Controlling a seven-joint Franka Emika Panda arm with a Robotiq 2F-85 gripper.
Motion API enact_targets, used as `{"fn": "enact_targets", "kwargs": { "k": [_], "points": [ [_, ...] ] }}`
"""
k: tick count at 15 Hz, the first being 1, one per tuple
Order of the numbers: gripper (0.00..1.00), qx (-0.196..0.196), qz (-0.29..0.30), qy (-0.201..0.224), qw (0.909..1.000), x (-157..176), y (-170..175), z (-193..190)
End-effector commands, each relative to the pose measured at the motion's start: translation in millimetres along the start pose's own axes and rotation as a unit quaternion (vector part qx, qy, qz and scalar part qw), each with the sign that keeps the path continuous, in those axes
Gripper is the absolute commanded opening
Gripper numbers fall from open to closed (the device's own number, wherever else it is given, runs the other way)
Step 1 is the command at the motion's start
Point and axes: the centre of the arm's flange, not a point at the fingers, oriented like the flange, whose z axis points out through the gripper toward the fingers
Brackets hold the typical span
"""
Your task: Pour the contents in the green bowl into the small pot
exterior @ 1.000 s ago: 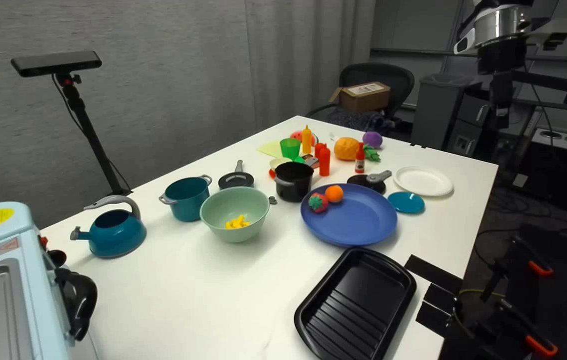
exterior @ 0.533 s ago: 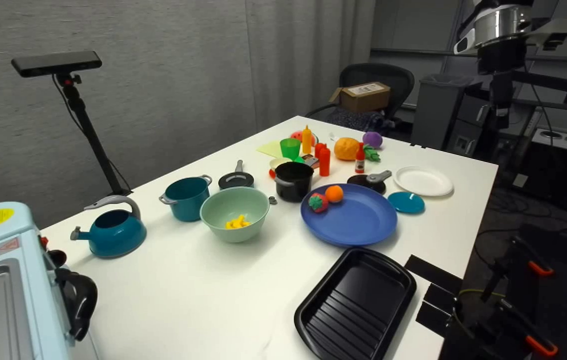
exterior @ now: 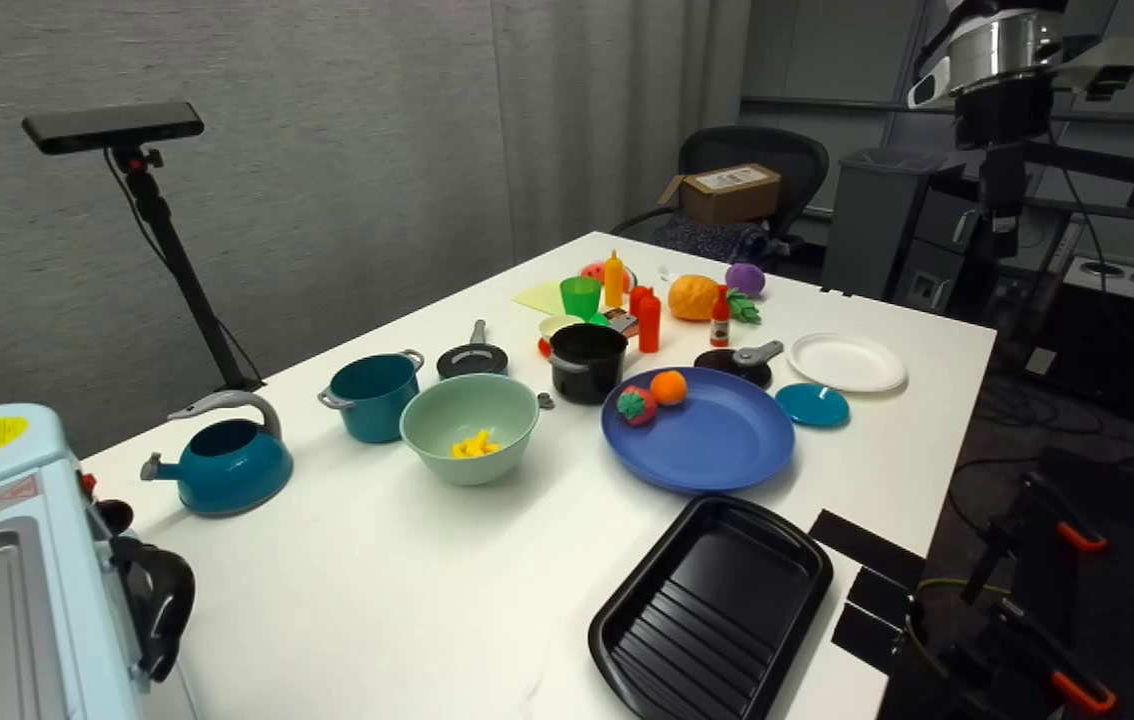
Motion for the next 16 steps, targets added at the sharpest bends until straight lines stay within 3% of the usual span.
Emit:
{"fn": "enact_targets", "kwargs": {
  "k": [1,4,9,13,16],
  "points": [
    [1.00,0.000,0.001,0.005,1.0000,2.5,1.2,-0.5],
    [1.00,-0.014,-0.010,0.037,0.9992,26.8,-4.3,-10.2],
    [1.00,-0.042,-0.061,0.100,0.9922,107.5,-49.6,-25.6],
    [1.00,-0.044,-0.106,0.115,0.9867,176.2,-98.9,-29.3],
    [1.00,-0.046,-0.130,0.100,0.9854,212.0,-116.7,-31.5]
  ]
}}
